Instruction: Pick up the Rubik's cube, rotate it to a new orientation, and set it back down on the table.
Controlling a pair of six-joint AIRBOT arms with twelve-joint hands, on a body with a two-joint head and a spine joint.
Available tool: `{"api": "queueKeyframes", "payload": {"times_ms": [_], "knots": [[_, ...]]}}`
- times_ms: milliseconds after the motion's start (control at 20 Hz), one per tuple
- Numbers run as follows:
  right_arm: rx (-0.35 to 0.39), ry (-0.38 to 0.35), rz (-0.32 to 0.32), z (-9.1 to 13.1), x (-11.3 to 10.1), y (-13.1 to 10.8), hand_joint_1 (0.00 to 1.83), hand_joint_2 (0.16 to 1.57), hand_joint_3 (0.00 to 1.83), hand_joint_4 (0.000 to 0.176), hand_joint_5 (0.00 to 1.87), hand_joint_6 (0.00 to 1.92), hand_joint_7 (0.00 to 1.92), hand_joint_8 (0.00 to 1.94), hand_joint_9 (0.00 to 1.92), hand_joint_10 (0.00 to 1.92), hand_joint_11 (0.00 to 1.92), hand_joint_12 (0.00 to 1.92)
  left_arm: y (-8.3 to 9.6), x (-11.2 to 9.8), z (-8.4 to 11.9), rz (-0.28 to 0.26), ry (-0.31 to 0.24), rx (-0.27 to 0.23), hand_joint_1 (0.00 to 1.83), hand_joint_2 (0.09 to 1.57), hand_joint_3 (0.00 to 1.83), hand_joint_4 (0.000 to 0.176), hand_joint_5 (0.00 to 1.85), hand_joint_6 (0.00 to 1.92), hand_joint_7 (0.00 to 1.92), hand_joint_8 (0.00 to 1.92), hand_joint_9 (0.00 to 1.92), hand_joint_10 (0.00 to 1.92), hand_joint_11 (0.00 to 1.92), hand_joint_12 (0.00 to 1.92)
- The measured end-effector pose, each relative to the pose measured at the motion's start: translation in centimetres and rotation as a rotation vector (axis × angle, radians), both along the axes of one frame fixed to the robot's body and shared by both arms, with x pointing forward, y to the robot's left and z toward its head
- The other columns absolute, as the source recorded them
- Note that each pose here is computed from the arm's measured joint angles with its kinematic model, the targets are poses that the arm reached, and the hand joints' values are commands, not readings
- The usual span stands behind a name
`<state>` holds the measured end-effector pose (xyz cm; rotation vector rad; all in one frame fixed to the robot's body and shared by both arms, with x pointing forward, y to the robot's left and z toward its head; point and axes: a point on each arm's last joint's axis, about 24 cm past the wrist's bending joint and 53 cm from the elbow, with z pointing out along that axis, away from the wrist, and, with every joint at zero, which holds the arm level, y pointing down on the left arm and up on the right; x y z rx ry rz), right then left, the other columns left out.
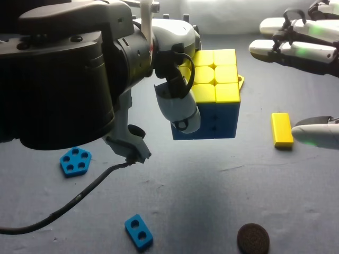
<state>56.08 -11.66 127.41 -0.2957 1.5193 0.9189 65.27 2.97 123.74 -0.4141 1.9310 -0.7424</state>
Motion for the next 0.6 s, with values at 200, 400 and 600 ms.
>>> {"api": "queueKeyframes", "payload": {"times_ms": [200, 400, 600], "knots": [[-0.054, 0.061, 0.024, -1.9, -0.5, 0.8, 0.13, 1.21, 0.0, 0.0, 0.09, 0.0, 0.38, 1.04, 0.23, 1.67, 0.0, 1.92, 0.1, -0.1, 0.0, 0.005, 0.001, 0.004, 1.08, 1.26, 0.0, 0.0, 0.68, 1.43, 0.27, 1.59, 0.32, 1.67, 0.31, 1.79], [-0.077, 0.093, 0.026, -2.7, -0.5, 1.2, 0.13, 1.22, 0.0, 0.0, 0.08, 0.0, 0.38, 1.06, 0.25, 1.66, 0.0, 1.92, 0.0, -0.3, -0.1, 0.002, 0.005, 0.003, 1.08, 1.26, 0.0, 0.0, 0.69, 1.43, 0.27, 1.61, 0.29, 1.74, 0.26, 1.87], [-0.101, 0.146, 0.045, -4.3, -0.6, 2.4, 0.15, 1.2, 0.0, 0.0, 0.09, 0.01, 0.38, 1.03, 0.25, 1.68, 0.04, 1.92, 0.1, -0.2, -0.1, 0.005, 0.003, 0.008, 1.07, 1.28, 0.0, 0.0, 0.66, 1.47, 0.23, 1.67, 0.22, 1.78, 0.15, 1.92]]}}
